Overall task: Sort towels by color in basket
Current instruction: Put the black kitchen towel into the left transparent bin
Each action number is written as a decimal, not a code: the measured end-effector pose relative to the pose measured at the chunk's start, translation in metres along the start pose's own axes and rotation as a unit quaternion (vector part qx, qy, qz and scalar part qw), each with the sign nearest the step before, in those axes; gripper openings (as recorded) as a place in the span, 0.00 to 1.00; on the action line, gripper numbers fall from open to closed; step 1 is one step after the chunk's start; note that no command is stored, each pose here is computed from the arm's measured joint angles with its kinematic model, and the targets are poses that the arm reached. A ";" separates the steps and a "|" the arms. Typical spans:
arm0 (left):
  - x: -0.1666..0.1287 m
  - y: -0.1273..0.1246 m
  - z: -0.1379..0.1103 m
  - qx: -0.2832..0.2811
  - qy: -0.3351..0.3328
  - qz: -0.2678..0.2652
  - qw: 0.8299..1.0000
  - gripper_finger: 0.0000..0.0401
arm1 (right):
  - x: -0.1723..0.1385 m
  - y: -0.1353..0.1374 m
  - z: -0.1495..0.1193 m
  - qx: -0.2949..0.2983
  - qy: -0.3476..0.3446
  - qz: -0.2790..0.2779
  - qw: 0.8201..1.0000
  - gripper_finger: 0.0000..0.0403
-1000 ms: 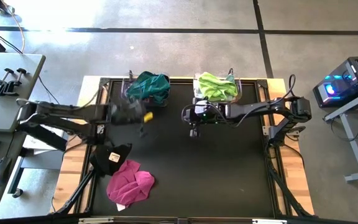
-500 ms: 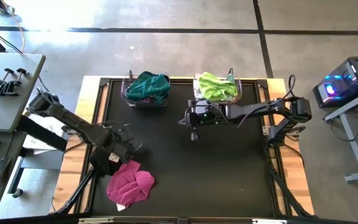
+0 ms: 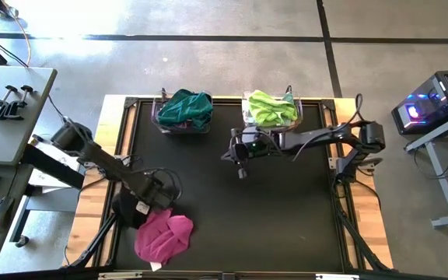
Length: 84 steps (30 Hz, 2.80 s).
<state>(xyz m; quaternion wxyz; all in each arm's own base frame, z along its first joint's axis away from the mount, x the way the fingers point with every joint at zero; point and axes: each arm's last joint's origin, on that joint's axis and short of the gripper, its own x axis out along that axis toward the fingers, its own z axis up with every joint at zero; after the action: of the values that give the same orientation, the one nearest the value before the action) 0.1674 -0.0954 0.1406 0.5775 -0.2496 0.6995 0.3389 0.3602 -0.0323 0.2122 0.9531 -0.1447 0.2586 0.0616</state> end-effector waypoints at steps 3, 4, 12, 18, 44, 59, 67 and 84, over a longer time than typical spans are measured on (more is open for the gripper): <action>0.006 -0.008 0.004 0.009 -0.011 -0.006 1.000 0.06 | 0.010 0.002 -0.008 0.001 0.011 0.005 1.000 0.00; 0.008 -0.010 0.006 0.013 -0.017 -0.006 1.000 0.06 | 0.012 0.002 -0.010 0.002 0.015 0.006 1.000 0.00; 0.008 -0.019 0.032 -0.031 -0.209 -0.022 0.977 0.02 | 0.012 0.009 -0.006 -0.012 0.011 0.007 1.000 0.00; -0.003 -0.036 0.063 0.018 -0.358 -0.081 0.930 0.00 | 0.003 0.014 -0.001 -0.009 0.035 -0.015 0.999 0.00; -0.060 -0.020 0.087 0.220 -0.472 -0.110 0.847 0.22 | 0.010 0.042 -0.002 0.065 0.072 -0.054 0.994 0.00; 0.012 -0.038 0.135 0.239 -0.327 -0.117 0.907 0.75 | 0.021 0.046 -0.006 0.079 0.062 -0.043 0.994 0.00; 0.023 -0.045 0.151 0.253 -0.354 -0.108 0.894 0.62 | 0.021 0.047 -0.006 0.088 0.067 -0.040 0.993 0.00; -0.001 -0.030 0.128 0.269 -0.372 -0.054 0.887 0.07 | 0.021 0.055 -0.006 0.069 0.073 -0.029 0.994 0.00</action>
<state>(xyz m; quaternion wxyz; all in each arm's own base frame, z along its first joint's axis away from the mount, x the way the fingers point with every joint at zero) 0.2712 -0.0172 0.1229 0.8578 0.0224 0.4829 0.1745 0.3647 0.0191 0.1835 0.9407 -0.0902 0.3269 0.0047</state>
